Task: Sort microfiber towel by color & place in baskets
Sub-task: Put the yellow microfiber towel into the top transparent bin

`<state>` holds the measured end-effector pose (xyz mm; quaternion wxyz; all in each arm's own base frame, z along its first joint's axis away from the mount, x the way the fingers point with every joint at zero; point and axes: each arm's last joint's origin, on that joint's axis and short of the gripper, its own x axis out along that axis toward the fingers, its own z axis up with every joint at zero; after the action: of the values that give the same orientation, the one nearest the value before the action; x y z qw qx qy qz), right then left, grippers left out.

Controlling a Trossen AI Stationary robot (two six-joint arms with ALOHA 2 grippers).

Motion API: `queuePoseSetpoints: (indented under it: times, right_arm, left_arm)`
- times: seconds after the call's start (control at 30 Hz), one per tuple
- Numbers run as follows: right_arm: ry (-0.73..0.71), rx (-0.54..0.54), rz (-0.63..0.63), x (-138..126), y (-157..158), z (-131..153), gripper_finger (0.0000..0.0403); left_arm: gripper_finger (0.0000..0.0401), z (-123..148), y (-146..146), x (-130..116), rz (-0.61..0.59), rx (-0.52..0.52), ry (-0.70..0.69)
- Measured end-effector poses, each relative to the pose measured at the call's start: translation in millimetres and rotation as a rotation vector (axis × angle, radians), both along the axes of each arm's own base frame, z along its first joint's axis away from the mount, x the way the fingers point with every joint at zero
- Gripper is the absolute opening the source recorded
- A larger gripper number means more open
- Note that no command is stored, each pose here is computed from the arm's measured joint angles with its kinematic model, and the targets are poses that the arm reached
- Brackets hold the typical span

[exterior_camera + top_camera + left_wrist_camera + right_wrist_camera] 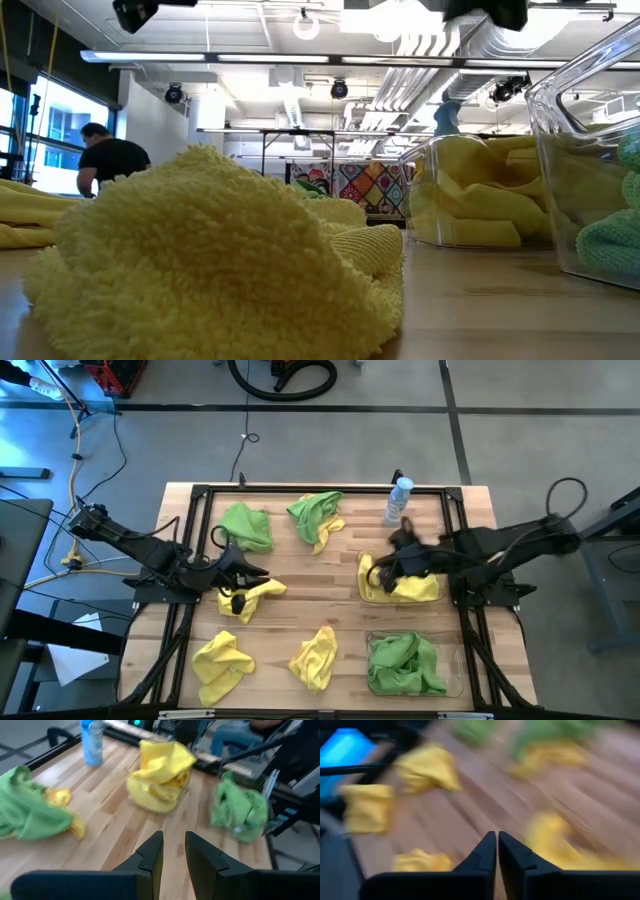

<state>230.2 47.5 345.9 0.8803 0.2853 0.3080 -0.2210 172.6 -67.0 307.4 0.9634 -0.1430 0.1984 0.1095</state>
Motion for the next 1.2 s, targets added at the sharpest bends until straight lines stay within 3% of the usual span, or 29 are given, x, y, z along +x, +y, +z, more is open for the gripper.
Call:
queuePoseSetpoints:
  times: [0.13,0.27,0.4,0.53,0.63,0.77,1.0,1.2]
  right_arm:
    - [-0.126,-0.177,0.122,37.3,24.5,19.2,0.0012]
    - [-0.062,-0.279,0.298,74.2,46.2,22.6,0.0015]
    - [0.078,-0.28,0.451,108.4,63.2,10.6,0.0016]
    - [0.263,-0.175,0.555,130.1,71.0,-2.4,0.0024]
    - [0.373,-0.109,0.587,141.2,74.8,-11.9,0.0053]
    - [0.447,-0.102,0.619,153.2,81.6,-29.7,0.0119]
    - [0.534,-0.238,0.867,164.1,105.4,-68.0,0.0236]
    - [0.557,-0.358,1.064,180.5,126.4,-108.8,0.0263]
  left_arm:
    - [0.0067,-0.7,4.7,-11.0,-0.019,-0.018,0.007]
    - [0.0067,-2.7,8.1,-18.5,-0.027,-0.029,-0.004]
    - [0.0067,-3.3,10.4,-23.2,-0.025,-0.038,-0.004]
    - [0.0067,-3.7,10.0,-24.9,-0.063,-0.057,0.009]
    - [0.0067,-4.8,9.3,-25.3,-0.088,-0.066,0.026]
    - [0.0067,-5.8,8.9,-25.8,-0.105,-0.077,0.039]
    - [0.0067,-6.2,7.3,-26.1,-0.154,-0.104,0.053]
    - [0.0067,-6.6,6.8,-26.2,-0.171,-0.112,0.061]
